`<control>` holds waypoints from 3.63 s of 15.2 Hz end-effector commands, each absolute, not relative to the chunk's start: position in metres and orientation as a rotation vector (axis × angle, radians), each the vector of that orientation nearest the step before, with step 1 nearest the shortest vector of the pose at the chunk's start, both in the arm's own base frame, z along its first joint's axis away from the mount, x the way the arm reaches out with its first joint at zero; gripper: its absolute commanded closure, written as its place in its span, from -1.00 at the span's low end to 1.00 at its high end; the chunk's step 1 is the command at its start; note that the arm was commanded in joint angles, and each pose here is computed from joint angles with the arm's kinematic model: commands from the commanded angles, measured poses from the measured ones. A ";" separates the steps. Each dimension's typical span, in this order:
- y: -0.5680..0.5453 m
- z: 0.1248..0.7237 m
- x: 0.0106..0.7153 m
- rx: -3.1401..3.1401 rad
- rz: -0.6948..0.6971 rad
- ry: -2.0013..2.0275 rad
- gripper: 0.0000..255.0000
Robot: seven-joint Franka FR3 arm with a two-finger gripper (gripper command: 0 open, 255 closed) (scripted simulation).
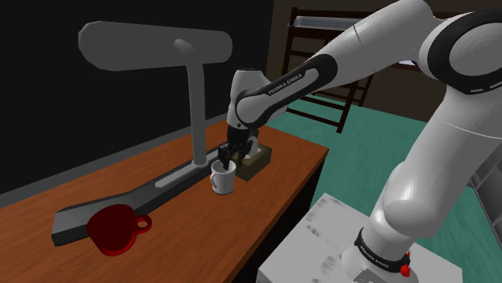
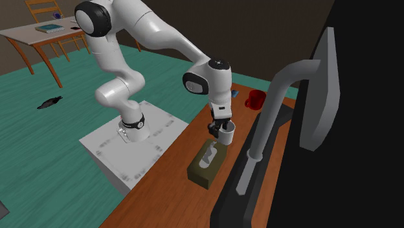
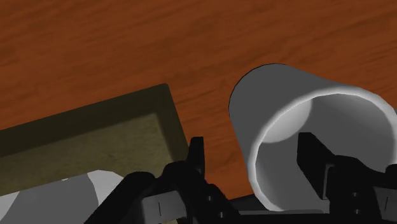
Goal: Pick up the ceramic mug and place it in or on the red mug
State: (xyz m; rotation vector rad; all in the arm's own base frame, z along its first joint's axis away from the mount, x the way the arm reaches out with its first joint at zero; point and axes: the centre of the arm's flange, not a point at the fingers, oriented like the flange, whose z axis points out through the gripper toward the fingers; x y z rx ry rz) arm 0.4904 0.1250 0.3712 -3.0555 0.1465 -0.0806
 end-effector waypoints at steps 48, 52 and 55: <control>0.203 0.553 0.493 -3.055 -0.081 0.147 1.00; 0.256 0.560 0.494 -3.055 -0.081 0.147 1.00; 0.295 0.566 0.496 -3.055 -0.081 0.147 1.00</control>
